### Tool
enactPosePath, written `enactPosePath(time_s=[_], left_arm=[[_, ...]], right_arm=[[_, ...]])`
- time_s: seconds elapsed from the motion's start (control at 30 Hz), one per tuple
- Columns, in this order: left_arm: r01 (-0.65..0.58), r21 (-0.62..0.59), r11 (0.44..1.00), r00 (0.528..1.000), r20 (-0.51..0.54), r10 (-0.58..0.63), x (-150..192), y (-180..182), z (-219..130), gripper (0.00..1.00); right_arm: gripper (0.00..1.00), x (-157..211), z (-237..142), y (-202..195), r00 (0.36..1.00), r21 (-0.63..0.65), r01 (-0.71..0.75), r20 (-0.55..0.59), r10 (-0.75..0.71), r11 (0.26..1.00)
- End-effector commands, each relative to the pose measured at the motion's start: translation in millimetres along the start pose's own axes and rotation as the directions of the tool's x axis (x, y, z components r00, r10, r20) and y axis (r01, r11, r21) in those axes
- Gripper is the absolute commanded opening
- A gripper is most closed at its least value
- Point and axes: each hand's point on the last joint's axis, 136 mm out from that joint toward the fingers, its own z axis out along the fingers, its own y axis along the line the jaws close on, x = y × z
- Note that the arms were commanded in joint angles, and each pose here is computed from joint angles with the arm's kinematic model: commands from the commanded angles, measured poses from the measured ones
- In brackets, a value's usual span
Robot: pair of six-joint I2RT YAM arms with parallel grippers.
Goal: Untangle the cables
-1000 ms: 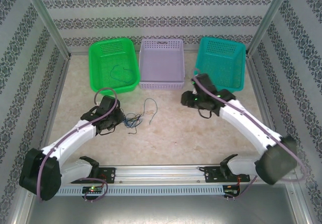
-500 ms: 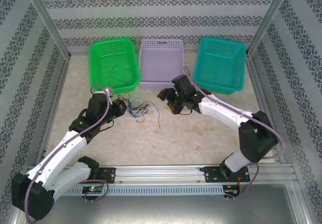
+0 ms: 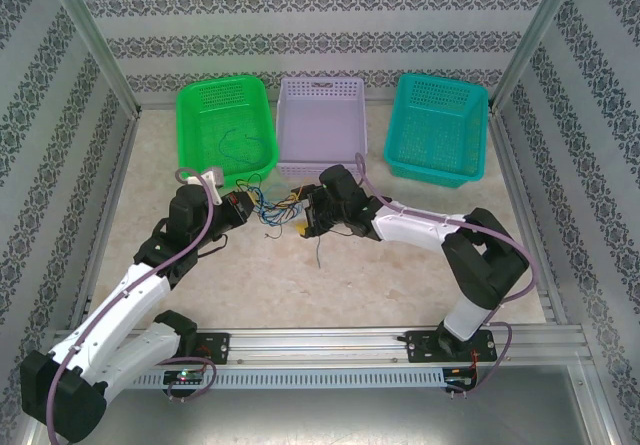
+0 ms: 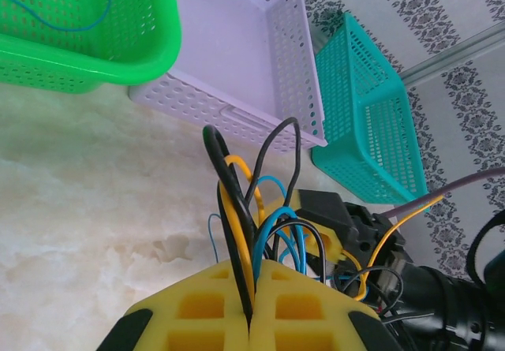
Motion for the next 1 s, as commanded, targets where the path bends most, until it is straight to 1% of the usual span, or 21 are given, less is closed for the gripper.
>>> enactPosePath(time_s=[0.0, 0.07, 0.1, 0.13, 0.17, 0.23, 0.3, 0.4, 0.5, 0.6, 0.77, 0.87, 0.97], left_arm=[[0.002, 0.079, 0.997, 0.999, 0.036, -0.005, -7, -18, -4, 0.00], [0.000, 0.070, 0.998, 0.999, 0.035, -0.002, -6, -16, -6, 0.00], [-0.001, 0.060, 0.998, 0.999, 0.040, -0.002, -6, -14, -7, 0.00], [0.001, 0.045, 0.999, 0.999, 0.044, -0.003, -6, -11, -9, 0.00], [0.001, 0.024, 1.000, 0.999, 0.047, -0.002, -6, -7, -11, 0.00], [-0.002, -0.041, 0.999, 0.999, 0.053, 0.004, -5, 5, -16, 0.00], [0.001, -0.138, 0.990, 0.999, 0.046, 0.005, -2, 23, -22, 0.00], [0.002, -0.257, 0.966, 1.000, 0.024, 0.004, 4, 45, -29, 0.00], [0.005, -0.313, 0.950, 1.000, 0.011, -0.002, 9, 58, -31, 0.00], [0.029, -0.367, 0.930, 1.000, 0.011, -0.027, 14, 71, -30, 0.00], [0.035, -0.401, 0.915, 0.999, -0.023, -0.048, 21, 79, -19, 0.00], [0.030, -0.491, 0.871, 0.998, -0.040, -0.057, 23, 94, -22, 0.00], [0.008, -0.544, 0.839, 0.996, -0.068, -0.054, 27, 103, -23, 0.00]], right_arm=[[0.53, -2, 11, 10, 0.993, -0.076, -0.116, -0.013, 0.116, 0.990], [0.24, -13, 9, 14, 0.993, -0.103, -0.109, 0.023, 0.112, 0.989], [0.07, -20, 5, 14, 0.993, -0.103, -0.098, 0.049, 0.103, 0.990], [0.00, -29, -2, 15, 0.993, -0.106, -0.083, 0.079, 0.092, 0.991], [0.00, -38, -8, 16, 0.991, -0.107, -0.064, 0.107, 0.075, 0.992], [0.00, -59, -33, 20, 0.984, -0.101, -0.005, 0.179, 0.023, 0.995], [0.00, -80, -62, 23, 0.967, -0.078, 0.052, 0.253, -0.030, 0.996], [0.00, -108, -111, 32, 0.925, -0.055, 0.140, 0.363, -0.111, 0.989], [0.00, -125, -153, 46, 0.879, -0.037, 0.225, 0.440, -0.186, 0.974], [0.00, -129, -180, 60, 0.838, -0.010, 0.301, 0.480, -0.259, 0.954], [0.00, -122, -193, 76, 0.794, 0.040, 0.394, 0.488, -0.362, 0.918], [0.00, -125, -210, 80, 0.749, 0.070, 0.421, 0.536, -0.390, 0.904], [0.00, -130, -234, 88, 0.700, 0.089, 0.438, 0.591, -0.401, 0.895]])
